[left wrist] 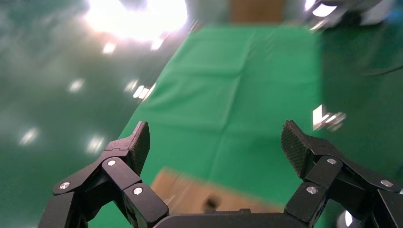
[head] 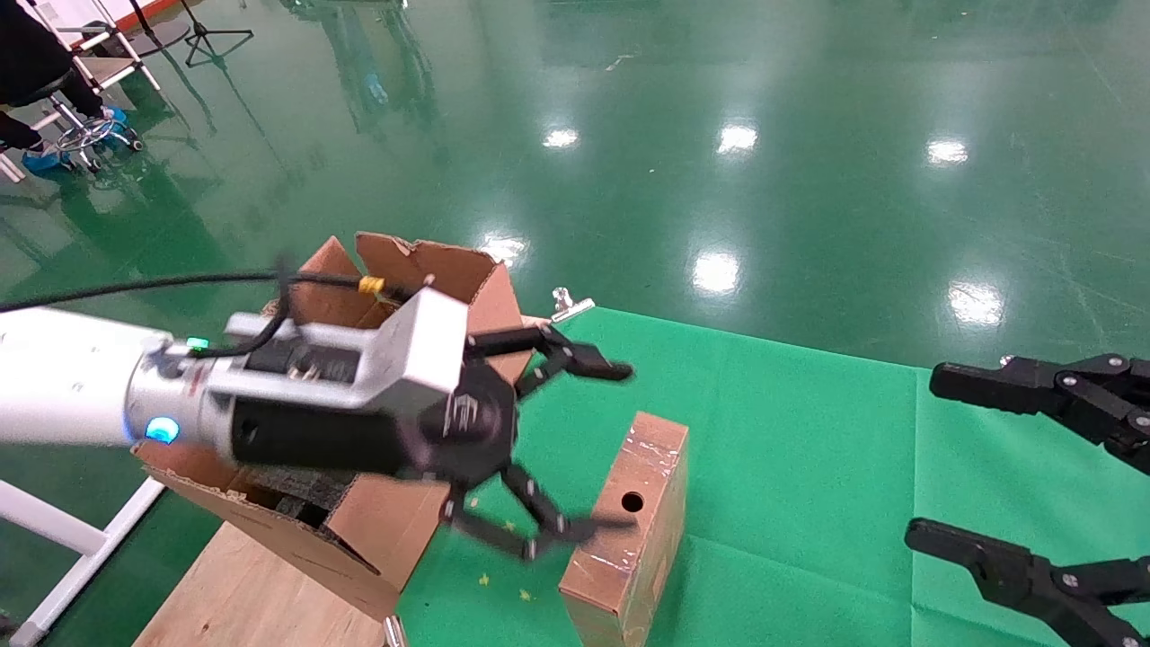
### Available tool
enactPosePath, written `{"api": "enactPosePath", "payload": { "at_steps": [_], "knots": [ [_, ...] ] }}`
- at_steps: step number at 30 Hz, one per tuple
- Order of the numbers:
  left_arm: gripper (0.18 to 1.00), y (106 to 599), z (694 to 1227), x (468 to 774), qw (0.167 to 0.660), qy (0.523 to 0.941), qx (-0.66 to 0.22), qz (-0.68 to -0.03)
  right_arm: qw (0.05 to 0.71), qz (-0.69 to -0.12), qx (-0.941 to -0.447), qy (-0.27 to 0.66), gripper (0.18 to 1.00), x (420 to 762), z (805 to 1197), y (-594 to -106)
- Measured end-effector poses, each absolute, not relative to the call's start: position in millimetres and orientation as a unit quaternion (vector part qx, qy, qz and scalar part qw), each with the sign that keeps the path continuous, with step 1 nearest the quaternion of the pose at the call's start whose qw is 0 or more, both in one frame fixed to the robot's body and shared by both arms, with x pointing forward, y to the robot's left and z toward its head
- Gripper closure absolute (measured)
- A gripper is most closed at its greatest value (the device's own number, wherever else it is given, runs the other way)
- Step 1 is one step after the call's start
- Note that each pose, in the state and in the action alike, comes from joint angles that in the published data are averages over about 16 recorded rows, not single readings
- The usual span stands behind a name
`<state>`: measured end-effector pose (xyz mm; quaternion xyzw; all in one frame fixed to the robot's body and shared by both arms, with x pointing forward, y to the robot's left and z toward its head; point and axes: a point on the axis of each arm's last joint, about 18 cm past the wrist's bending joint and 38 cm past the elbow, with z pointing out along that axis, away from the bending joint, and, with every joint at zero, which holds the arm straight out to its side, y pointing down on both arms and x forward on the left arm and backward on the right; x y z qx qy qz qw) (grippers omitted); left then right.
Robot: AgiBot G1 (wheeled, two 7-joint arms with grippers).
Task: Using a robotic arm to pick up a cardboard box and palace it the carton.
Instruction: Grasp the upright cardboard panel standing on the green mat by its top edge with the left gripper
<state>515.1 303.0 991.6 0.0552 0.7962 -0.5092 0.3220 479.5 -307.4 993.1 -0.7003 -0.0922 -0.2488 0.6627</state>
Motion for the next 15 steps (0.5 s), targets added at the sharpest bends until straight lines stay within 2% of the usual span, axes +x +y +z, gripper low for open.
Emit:
{"api": "enactPosePath", "payload": {
  "at_steps": [7, 15],
  "knots": [
    [0.183, 292.3, 1020.3, 536.7, 0.318, 0.826, -0.027, -0.464, 0.663, -0.249, -0.7, -0.092, 0.518, 479.5, 993.2, -307.4],
    [0.183, 263.5, 1044.2, 552.0, 0.276, 0.856, -0.154, -0.408, 0.663, -0.249, -0.7, -0.092, 0.707, 479.5, 993.2, -307.4]
  ]
}}
